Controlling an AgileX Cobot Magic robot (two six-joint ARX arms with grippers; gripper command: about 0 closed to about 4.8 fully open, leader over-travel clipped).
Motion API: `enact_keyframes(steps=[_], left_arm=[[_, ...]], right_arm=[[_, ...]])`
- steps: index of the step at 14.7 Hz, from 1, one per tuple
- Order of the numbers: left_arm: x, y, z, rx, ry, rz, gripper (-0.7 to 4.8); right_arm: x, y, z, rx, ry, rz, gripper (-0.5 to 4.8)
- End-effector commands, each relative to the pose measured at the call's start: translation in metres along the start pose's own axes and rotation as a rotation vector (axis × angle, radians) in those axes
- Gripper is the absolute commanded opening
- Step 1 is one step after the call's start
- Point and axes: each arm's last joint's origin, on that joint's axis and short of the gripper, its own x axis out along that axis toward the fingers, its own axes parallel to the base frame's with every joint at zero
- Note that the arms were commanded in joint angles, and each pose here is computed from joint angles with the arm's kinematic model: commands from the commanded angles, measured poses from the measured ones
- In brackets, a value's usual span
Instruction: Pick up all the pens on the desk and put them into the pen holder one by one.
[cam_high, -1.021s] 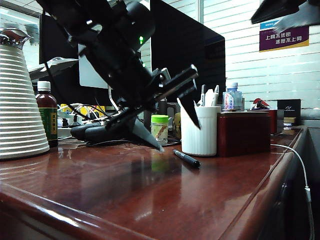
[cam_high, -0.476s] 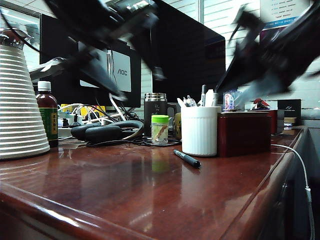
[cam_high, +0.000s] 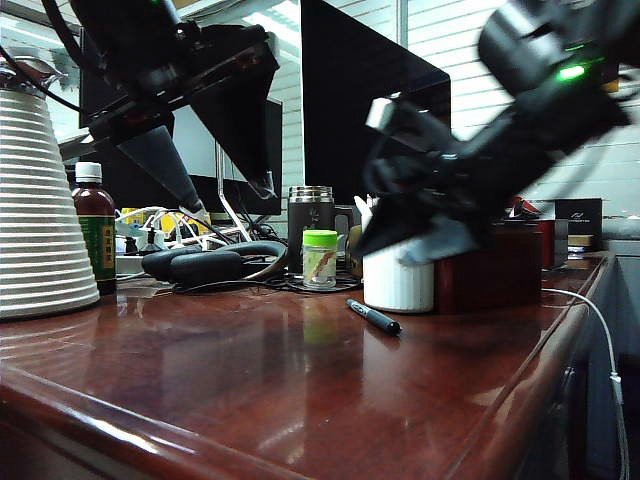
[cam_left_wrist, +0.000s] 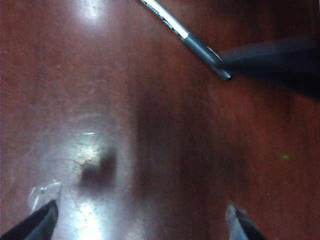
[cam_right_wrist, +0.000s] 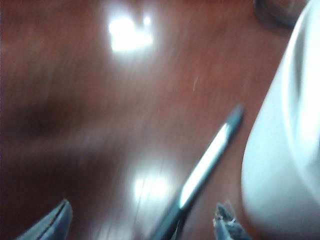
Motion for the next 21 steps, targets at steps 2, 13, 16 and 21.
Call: enact_keyframes(steps=[2,13,16,21], left_arm=[[-0.001,0.000,0.006,0.127,-0.061,0.005,4.39],[-0.001,0.001,0.009,0.137,-0.091,0.034,4.38],[-0.001,0.001,0.008,0.133,-0.086,0.033,4.38],[-0.001,0.001,0.007,0.131,-0.068,0.032,4.37]], right_arm=[[0.024,-0.010,0.019,0.029,0.051,0.017,3.68],[0.036,-0.009,-0.002,0.064,0.211,-0.026,3.51],[0.048,-0.004,-0.011,0.064,0.242,0.016,2.40],[0.055,0.001,-0.016,0.063,0.271,0.020,-0.06]])
